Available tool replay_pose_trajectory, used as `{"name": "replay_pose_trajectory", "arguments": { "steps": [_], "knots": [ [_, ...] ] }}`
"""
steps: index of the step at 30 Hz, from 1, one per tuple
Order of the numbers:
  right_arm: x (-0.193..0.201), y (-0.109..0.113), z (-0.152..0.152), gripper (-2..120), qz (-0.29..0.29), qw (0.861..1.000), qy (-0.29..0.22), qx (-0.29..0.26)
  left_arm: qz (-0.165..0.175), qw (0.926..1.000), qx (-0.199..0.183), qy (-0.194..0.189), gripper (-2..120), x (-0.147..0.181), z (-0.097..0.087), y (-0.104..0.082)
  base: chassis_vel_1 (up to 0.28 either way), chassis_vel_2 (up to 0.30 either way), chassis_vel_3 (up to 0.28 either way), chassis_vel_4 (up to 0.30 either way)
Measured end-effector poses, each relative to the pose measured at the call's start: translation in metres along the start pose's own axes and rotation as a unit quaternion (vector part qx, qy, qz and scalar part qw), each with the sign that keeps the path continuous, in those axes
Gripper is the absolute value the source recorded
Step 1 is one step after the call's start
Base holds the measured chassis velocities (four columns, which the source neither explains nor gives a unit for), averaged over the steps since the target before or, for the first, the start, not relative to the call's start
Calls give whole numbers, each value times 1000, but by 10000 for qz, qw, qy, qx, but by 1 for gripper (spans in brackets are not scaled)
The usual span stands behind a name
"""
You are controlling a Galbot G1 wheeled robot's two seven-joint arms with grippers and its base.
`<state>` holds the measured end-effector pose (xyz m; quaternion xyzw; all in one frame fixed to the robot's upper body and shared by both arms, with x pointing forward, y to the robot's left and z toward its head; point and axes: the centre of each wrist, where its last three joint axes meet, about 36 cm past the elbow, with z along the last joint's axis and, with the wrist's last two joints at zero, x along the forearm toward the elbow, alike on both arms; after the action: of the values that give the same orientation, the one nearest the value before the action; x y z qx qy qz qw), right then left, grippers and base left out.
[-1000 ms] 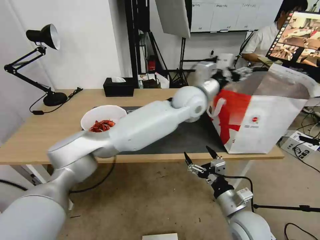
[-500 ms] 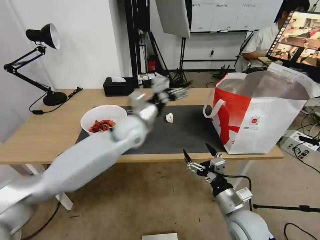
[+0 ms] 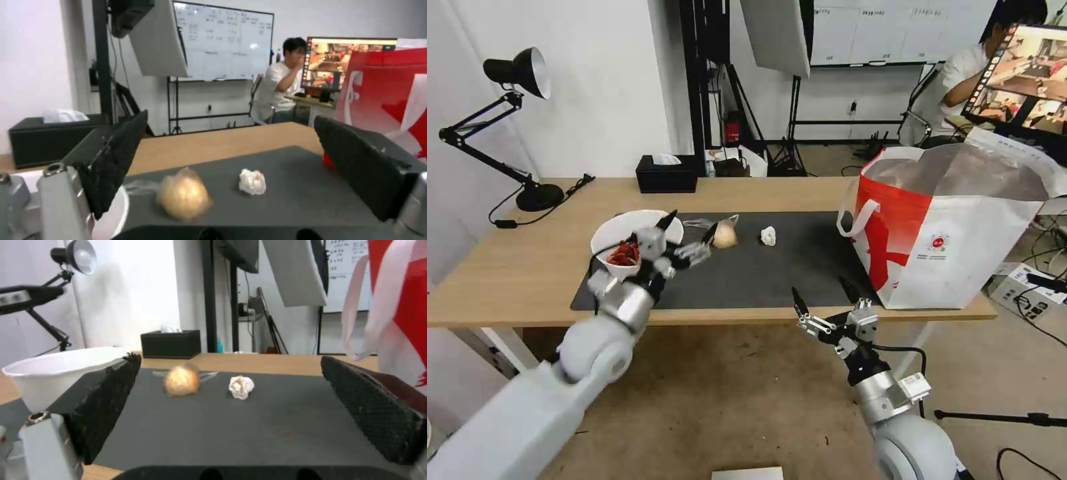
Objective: Pick up the trash from the table and place it into the takeout bag.
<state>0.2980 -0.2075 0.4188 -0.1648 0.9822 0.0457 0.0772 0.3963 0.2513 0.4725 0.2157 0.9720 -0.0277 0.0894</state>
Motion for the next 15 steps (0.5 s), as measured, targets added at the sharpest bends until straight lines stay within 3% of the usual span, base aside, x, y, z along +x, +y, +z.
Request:
{"name": "replay_pose_trajectory", "arguments": {
  "steps": [9, 13, 15],
  "knots": [
    [8, -2, 2, 100, 212, 9997, -43, 89, -250, 9991, -293, 186, 100, 55, 17, -1, 0, 0, 0, 0],
    [12, -4, 3, 100, 338, 9993, -52, 149, -566, 9964, -370, 510, 100, 92, 32, -11, 0, 0, 0, 0],
    [15, -6, 7, 100, 401, 9990, -57, 196, -804, 9927, -613, 662, 100, 112, 44, -12, 0, 0, 0, 0]
  ]
}}
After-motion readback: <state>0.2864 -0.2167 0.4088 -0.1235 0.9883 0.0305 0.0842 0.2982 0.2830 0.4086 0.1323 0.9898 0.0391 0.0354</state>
